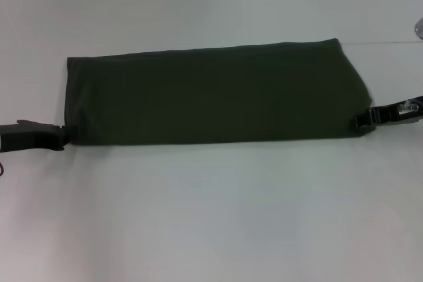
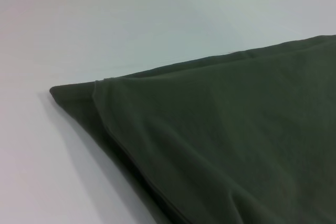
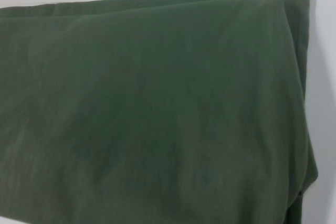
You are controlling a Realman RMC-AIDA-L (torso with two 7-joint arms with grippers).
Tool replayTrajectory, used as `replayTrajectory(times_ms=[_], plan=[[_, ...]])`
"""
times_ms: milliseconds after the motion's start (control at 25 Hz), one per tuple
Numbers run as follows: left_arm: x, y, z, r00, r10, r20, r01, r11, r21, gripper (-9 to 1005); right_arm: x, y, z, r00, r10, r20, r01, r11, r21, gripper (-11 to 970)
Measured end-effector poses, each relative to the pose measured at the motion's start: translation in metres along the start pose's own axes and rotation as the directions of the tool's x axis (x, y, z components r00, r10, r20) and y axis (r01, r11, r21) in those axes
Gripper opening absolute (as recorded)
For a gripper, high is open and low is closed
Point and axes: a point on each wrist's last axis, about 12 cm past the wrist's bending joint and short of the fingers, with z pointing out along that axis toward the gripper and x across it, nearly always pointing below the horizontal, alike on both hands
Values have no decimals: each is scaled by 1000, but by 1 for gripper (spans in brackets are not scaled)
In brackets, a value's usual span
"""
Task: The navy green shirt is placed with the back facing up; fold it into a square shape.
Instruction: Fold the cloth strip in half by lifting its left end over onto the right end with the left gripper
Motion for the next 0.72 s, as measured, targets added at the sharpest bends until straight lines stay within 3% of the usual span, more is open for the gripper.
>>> replayTrajectory(times_ms=[120,320,560,720], plan=[[0,0,0,1000,-1,0,1,1000,0,16,0,-1,0,1000,1,5,-1,1000,6,346],[0,0,0,1000,-3,2,3,1000,0,17,0,-3,-1,1000,8,7,-8,1000,11,349],[0,1,-1,1000,-4,3,4,1000,-2,17,0,-6,-3,1000,12,10,-12,1000,12,205],[-1,1,-1,1000,-10,4,10,1000,-3,17,1,-7,-3,1000,15,9,-15,1000,12,56]])
